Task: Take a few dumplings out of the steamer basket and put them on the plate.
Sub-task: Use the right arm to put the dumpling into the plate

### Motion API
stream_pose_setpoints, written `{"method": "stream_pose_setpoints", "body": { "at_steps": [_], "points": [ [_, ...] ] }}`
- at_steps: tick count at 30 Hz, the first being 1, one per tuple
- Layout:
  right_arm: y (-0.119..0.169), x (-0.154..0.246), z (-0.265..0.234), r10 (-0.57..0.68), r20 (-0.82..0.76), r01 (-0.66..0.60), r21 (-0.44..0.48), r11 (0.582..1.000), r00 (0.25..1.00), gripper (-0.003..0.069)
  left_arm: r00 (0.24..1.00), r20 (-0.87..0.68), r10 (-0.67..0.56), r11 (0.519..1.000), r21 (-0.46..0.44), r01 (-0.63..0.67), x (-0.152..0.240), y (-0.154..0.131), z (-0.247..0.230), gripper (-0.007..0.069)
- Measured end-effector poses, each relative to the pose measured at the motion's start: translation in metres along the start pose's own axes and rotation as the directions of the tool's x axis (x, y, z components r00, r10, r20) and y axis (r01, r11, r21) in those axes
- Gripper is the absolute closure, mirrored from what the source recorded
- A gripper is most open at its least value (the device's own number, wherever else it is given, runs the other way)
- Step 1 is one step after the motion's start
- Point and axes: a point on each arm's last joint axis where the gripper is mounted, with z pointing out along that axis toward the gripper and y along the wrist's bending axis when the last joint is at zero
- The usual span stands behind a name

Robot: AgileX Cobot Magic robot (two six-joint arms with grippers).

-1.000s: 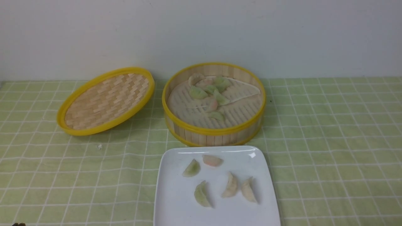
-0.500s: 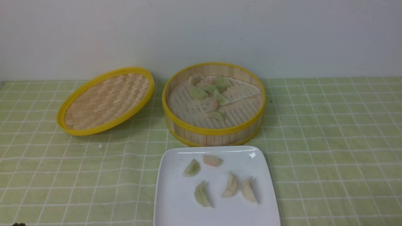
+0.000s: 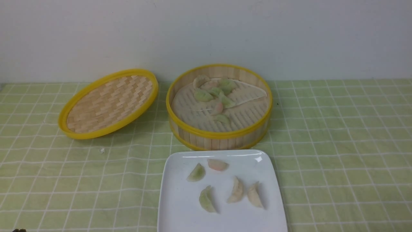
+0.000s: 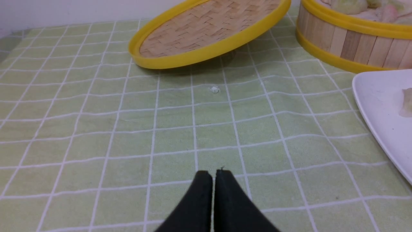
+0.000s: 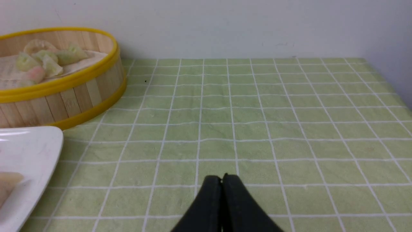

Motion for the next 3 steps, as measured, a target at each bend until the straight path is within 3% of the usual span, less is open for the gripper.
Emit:
{"method": "stream_pose_setpoints", "body": {
  "at_steps": [3],
  "points": [
    [0.0000,0.0000,0.0000,0.000,0.000,0.000,0.000,1.000,1.000,0.0673,1.000,0.000,0.000,1.000,0.000,0.000,0.0000,0.0000,0.0000,0.0631]
  ]
}}
